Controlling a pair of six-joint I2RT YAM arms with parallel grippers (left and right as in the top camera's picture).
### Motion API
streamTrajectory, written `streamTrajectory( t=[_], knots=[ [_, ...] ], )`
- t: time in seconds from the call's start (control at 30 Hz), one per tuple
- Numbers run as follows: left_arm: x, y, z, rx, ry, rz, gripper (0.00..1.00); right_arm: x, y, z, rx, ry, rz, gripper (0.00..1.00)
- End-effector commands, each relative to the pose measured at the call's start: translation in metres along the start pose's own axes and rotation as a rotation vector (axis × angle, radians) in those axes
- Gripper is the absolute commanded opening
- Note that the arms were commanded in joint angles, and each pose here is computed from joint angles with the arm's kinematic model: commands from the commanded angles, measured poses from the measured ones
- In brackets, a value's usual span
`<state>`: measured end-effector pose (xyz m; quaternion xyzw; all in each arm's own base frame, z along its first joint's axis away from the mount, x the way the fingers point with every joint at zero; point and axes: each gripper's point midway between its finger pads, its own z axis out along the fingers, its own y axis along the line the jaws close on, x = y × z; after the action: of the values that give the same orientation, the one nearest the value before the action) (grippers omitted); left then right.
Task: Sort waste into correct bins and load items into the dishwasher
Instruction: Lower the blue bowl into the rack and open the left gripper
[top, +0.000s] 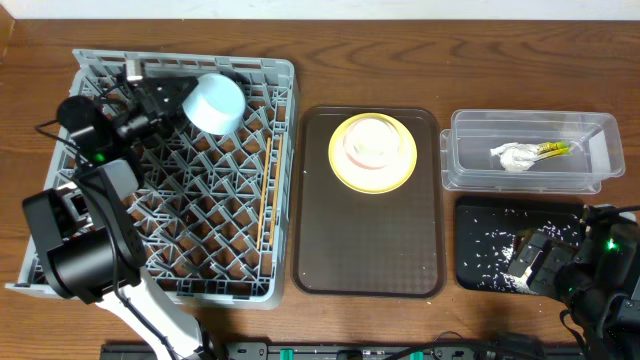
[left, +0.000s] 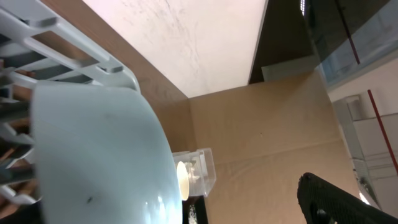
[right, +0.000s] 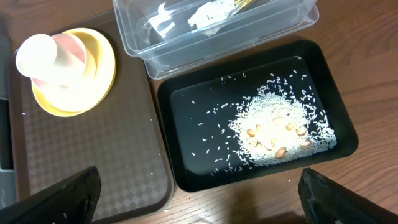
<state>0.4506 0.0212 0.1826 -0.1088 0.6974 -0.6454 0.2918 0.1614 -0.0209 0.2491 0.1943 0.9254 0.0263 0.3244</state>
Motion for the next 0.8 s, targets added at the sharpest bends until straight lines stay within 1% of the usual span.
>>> streamTrajectory(
  t=[0.0, 0.23, 0.77],
  knots=[
    [0.0064, -0.0007, -0.0018, 0.014, 0.051, 0.011, 0.98, -0.0009, -0.0004, -0.0009, 0.002, -0.003, 0.013, 0.99],
    [0.0103, -0.0014, -0.0056, 0.019, 0.076, 0.005, 0.98, -0.0009, -0.0004, -0.0009, 0.002, -0.003, 0.013, 0.99],
    [0.0103, 0.0006, -0.0061, 0.012, 0.067, -0.132, 0.98, -0.0009, -0.0004, -0.0009, 0.001, -0.003, 0.013, 0.99]
  ],
)
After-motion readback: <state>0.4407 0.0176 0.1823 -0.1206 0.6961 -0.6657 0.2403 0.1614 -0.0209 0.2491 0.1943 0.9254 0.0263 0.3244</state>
